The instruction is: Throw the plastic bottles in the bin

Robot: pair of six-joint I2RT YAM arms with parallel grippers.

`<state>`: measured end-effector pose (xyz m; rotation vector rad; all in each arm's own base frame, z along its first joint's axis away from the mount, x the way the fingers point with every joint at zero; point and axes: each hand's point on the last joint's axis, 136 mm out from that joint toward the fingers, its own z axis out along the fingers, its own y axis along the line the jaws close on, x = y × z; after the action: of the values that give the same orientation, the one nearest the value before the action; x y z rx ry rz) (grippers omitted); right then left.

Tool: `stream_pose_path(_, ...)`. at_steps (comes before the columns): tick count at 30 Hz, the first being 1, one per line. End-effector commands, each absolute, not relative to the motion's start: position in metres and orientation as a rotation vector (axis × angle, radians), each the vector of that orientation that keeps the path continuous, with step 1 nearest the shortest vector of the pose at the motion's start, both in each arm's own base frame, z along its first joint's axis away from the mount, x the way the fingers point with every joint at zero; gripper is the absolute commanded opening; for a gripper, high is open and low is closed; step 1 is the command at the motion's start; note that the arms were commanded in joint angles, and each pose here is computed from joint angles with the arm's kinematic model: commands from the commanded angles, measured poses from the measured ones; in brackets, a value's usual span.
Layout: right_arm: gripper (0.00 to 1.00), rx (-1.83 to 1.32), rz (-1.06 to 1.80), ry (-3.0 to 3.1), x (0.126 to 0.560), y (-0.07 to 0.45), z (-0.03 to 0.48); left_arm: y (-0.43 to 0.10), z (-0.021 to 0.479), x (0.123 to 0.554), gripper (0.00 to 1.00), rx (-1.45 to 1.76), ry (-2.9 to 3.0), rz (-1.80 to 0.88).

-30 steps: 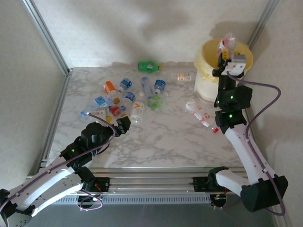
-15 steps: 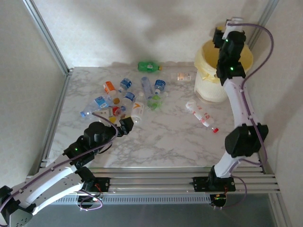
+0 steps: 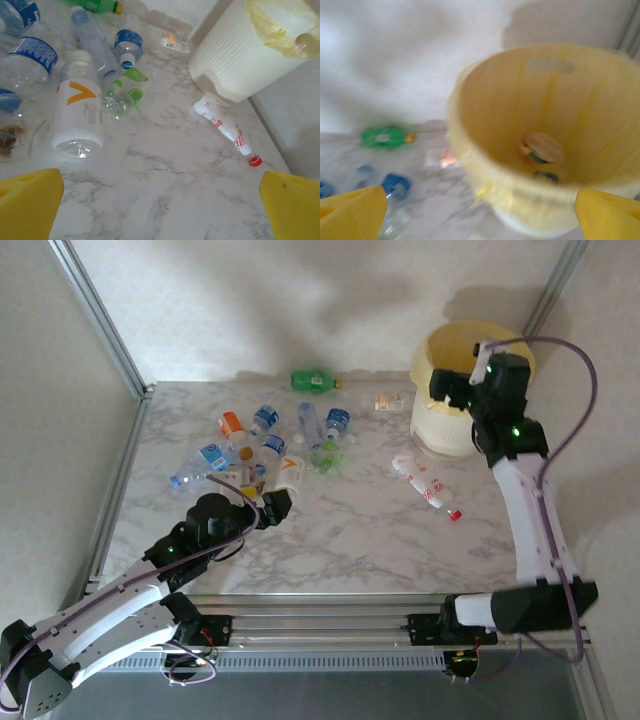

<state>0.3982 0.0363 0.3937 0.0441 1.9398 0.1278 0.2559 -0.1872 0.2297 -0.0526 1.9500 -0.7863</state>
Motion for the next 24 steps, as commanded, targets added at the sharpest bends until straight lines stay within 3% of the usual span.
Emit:
stream_pose_path(1, 0.98, 0.024, 0.345, 2.180, 0.362, 0.064, 0.323, -0.195, 0.257, 0.255, 1.00, 0.004, 1.860, -0.856)
stream_pose_path(12, 0.98, 0.044, 0.226, 2.528, 0.296, 0.059, 0.195, -0.202, 0.295, 0.238, 1.00, 0.100, 1.713, -0.970)
stream_pose_path(24, 0.93, -0.095, -0.013, 2.734, 0.294, 0.054, 0.121, -0.194, 0.323, 0.225, 1.00, 0.136, 1.609, -0.990)
